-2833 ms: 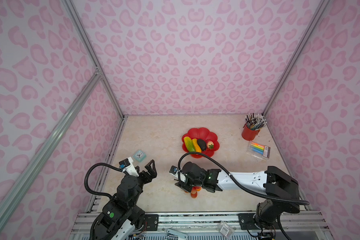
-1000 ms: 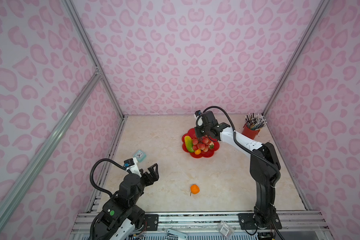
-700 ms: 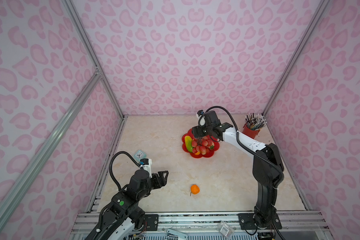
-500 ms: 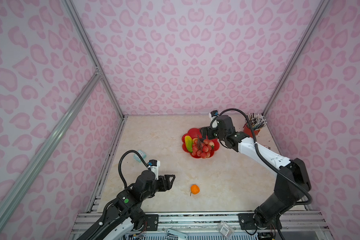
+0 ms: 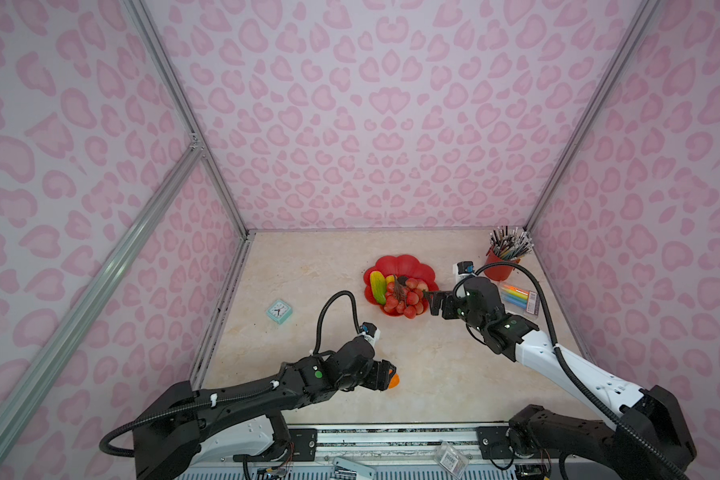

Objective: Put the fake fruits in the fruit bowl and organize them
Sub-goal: 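Grasp the orange with left gripper while right gripper releases lychees and withdraws, then carry the orange to the bowl edge with the left gripper and release it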

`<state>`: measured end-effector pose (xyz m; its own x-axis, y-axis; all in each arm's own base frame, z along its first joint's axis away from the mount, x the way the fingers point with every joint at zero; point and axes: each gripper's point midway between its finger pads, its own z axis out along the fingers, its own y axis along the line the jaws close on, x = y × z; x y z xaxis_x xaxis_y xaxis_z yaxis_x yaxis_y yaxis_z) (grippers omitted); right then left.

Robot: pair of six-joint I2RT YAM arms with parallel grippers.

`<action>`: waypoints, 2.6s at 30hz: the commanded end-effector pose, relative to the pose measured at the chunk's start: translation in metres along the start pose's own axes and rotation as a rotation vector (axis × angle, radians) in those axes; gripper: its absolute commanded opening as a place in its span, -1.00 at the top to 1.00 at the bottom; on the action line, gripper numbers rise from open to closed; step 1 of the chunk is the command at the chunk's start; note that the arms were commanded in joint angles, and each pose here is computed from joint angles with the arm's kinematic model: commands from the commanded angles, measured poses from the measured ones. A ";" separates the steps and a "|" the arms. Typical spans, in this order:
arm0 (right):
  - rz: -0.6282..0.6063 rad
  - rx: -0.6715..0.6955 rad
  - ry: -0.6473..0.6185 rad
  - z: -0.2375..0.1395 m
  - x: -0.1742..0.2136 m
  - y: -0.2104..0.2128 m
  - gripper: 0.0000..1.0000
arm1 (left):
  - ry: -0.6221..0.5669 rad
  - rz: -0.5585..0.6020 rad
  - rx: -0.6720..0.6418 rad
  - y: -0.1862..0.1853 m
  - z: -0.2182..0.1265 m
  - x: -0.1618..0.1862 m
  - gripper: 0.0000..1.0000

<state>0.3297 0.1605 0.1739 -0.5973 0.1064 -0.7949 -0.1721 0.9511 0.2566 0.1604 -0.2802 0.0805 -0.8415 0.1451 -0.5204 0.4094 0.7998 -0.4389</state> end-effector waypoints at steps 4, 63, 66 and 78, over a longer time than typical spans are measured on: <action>0.018 0.048 0.001 -0.006 0.008 -0.014 -0.98 | 0.080 0.016 -0.007 -0.006 0.025 0.021 -0.54; 0.065 0.156 -0.089 -0.056 -0.010 -0.068 -0.98 | -0.453 0.068 -0.132 0.052 -0.056 -0.255 -0.91; 0.068 0.160 -0.092 -0.056 -0.011 -0.069 -0.98 | -0.436 0.075 -0.080 0.044 -0.050 -0.254 -0.91; 0.074 0.154 -0.083 -0.062 -0.007 -0.072 -0.98 | -0.009 0.021 -0.010 0.053 0.034 -0.214 -0.94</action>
<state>0.2987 0.0729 0.1980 -0.5252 0.2069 -0.8255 0.0064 0.9709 0.2393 0.3872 -0.2893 0.1638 -0.7655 0.0943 -0.6365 0.4326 0.8077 -0.4006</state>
